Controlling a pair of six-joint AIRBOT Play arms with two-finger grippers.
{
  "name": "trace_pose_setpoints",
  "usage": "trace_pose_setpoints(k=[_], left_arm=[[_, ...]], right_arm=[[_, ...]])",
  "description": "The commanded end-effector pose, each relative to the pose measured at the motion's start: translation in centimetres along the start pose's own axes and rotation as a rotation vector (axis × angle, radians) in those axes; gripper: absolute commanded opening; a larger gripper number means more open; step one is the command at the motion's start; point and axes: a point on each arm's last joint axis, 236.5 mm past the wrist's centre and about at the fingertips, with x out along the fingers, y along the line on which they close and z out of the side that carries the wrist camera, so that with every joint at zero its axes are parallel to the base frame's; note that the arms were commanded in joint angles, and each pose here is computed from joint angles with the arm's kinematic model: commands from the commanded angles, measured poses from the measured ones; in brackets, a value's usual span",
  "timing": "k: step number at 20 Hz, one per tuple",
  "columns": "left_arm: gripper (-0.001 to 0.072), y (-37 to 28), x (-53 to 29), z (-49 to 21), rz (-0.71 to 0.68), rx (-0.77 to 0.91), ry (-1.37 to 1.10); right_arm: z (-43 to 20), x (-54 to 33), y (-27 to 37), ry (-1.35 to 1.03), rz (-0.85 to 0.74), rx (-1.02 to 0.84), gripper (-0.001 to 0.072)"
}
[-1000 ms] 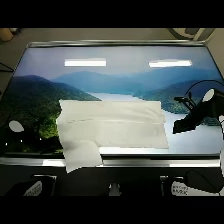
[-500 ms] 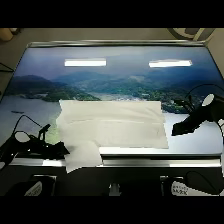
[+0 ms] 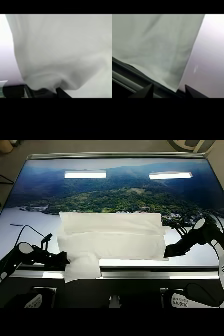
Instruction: Fold the shirts.
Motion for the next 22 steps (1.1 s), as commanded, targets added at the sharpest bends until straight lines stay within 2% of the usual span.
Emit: trace_pose_setpoints(k=[1, 4, 5, 6, 7, 11, 17, 22], left_arm=[[0.0025, -0.5, -0.4, 0.5, -0.007, 0.011, -0.016], [0.0025, -0.7, -0.7, 0.9, -0.009, 0.017, -0.027], [0.0025, -0.8, -0.8, 1.0, -0.01, 0.018, -0.031], [0.0026, -0.8, -0.9, 1.2, -0.01, 0.021, -0.038], [0.0025, -0.9, -1.0, 1.5, -0.01, 0.022, -0.049], [0.0024, -1.9, -2.4, 3.1, -0.018, 0.083, -0.112], [0.0023, -7.0, -10.6, 9.4, -0.053, 0.191, -0.366], [0.0023, -7.9, -12.0, 16.5, -0.047, 0.17, -0.484]], right_arm=[[0.2, 1.2, 0.3, -0.025, 0.017, 0.018, 0.0419], [0.7, 1.3, 0.5, -0.048, 0.03, 0.05, 0.036], [0.7, 1.4, 0.6, -0.05, 0.033, 0.053, 0.0301], [0.6, 1.5, 0.6, -0.047, 0.034, 0.054, 0.02], [0.6, 1.5, 0.6, -0.046, 0.035, 0.052, 0.0026], [1.9, -0.5, 0.7, -0.091, 0.014, -0.028, 0.0021], [11.0, -12.2, 1.6, -0.497, -0.112, -0.129, 0.0021], [17.5, -14.0, 0.6, -0.605, -0.181, -0.171, 0.0021]])
